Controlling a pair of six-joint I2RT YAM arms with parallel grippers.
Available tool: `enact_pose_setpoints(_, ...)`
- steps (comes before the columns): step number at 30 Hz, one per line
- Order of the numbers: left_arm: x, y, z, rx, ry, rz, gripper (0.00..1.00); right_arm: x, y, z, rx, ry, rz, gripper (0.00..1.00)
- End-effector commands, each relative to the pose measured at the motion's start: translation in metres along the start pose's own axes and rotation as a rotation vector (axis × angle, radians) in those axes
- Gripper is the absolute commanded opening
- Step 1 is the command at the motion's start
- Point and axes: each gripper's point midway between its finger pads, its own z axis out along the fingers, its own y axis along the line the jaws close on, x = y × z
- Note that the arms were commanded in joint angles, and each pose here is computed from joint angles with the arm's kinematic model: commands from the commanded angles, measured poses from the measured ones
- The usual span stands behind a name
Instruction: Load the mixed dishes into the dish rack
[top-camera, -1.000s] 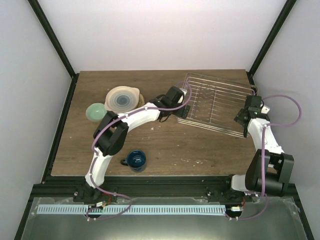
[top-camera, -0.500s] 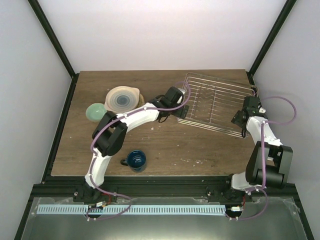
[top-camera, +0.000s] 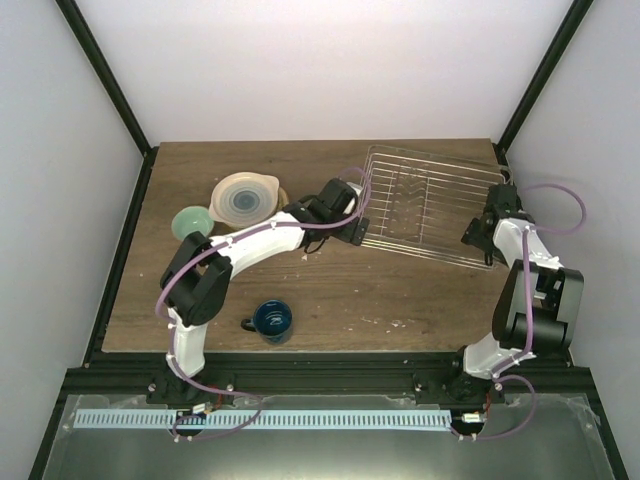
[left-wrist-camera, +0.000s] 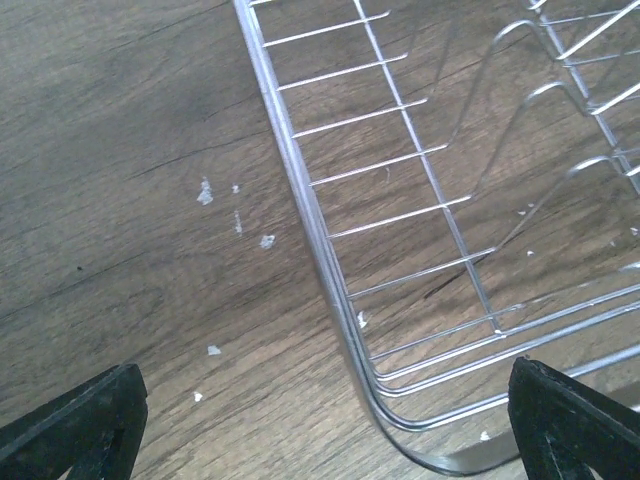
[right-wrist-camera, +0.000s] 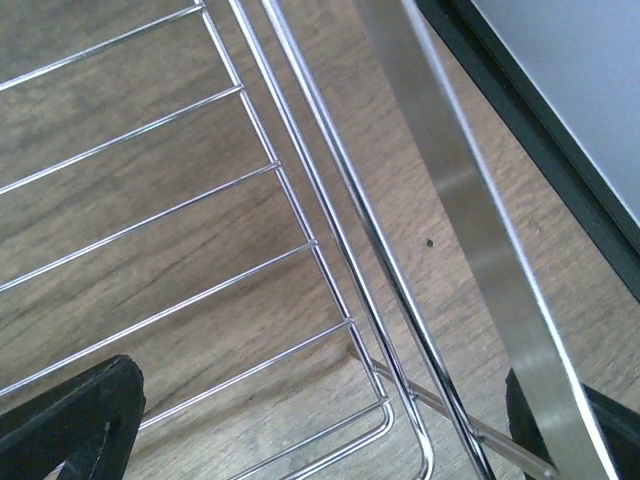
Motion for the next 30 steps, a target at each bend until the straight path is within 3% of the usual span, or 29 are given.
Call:
enact_pose_setpoints(1,0.041,-0.018,-0.002,0.037,0.140,0.057,1.00,-0.028,0.008,-0.014,-0.031,-0.042,-0.027,1.00)
enact_pose_setpoints(10,0.054,-0.022,0.003,0.045,0.195,0.067,1.00,-0.028,0.013,-0.014,-0.044,0.000,-0.088,1.00)
enact_pose_setpoints(20,0.037,-0.009,0.020,-0.054,0.168,0.069,1.00,-0.036,0.007,-0.019,-0.011,-0.021,-0.087,1.00)
enact_pose_setpoints(30,0.037,0.006,0.040,-0.024,0.227,0.033,1.00,-0.037,0.006,-0.023,-0.012,-0.024,-0.092,1.00)
